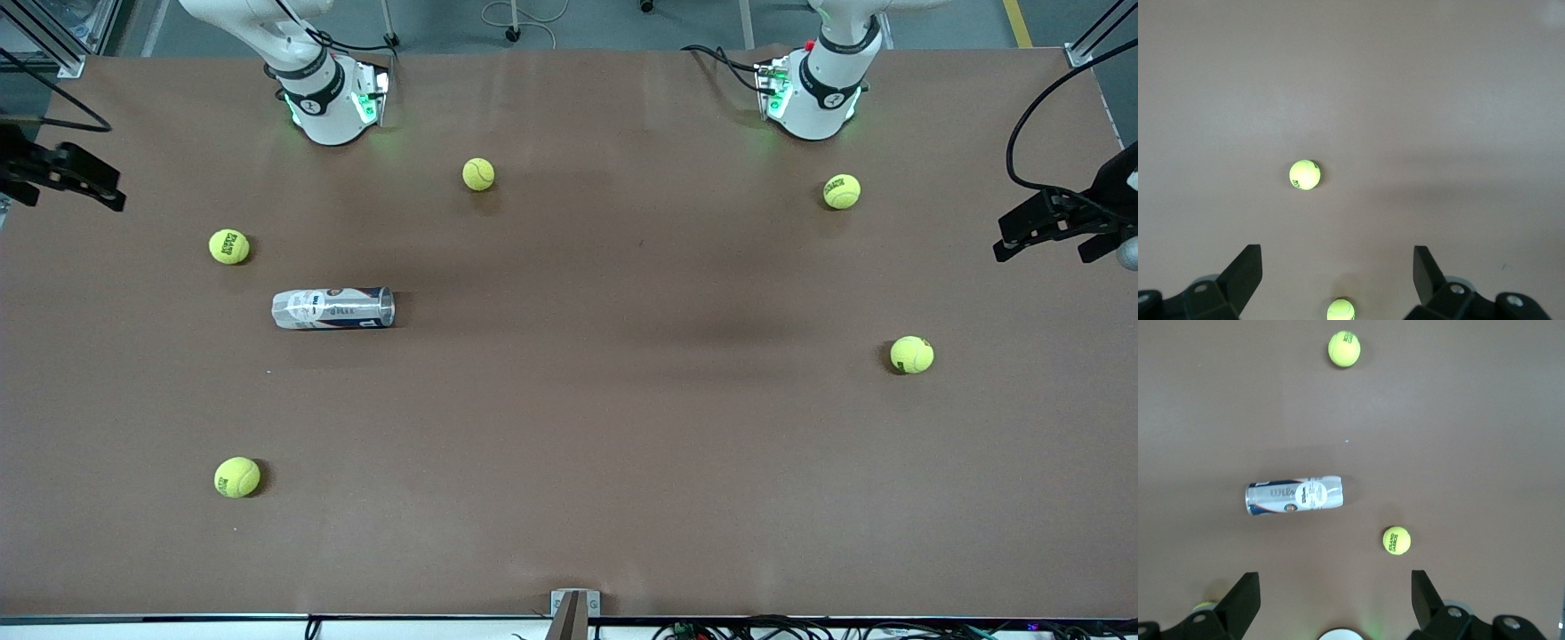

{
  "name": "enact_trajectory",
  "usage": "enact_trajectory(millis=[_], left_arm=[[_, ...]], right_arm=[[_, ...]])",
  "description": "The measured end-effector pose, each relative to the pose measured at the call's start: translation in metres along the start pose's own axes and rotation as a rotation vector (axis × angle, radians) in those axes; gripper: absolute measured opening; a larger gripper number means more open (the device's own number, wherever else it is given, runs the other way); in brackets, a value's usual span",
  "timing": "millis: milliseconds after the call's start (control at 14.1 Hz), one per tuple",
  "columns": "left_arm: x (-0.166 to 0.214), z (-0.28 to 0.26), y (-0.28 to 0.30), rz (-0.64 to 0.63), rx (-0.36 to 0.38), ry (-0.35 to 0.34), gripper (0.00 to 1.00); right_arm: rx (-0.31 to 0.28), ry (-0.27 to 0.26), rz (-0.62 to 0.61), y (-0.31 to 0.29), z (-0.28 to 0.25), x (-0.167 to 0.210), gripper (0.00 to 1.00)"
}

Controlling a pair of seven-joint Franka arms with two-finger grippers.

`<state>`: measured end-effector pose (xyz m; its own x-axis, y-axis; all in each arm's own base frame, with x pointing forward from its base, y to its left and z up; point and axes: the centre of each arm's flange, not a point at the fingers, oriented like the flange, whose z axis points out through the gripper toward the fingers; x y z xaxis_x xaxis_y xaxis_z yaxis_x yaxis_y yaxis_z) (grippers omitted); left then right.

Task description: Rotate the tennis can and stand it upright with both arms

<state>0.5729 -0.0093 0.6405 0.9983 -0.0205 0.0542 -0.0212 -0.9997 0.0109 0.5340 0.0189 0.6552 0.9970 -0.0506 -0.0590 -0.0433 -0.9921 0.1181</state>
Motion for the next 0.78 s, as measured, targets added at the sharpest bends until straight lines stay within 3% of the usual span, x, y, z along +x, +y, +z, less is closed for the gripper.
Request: enact_trajectory(millis=[355, 639, 780], left_arm=[[0.000, 0.000, 0.001, 0.001, 0.000, 0.000, 1.00], [0.000, 0.000, 0.001, 0.001, 0.000, -0.001, 1.00], [0.000, 0.000, 0.001, 0.001, 0.000, -0.001, 1.00]], right_arm=[[-0.246, 0.029, 0.001, -0.119, 0.026, 0.007, 1.00], [-0.273, 0.021, 0.100, -0.137, 0.052, 0.018, 1.00], [-0.234, 0.015, 0.327, -0.125, 0.072, 0.026, 1.00]])
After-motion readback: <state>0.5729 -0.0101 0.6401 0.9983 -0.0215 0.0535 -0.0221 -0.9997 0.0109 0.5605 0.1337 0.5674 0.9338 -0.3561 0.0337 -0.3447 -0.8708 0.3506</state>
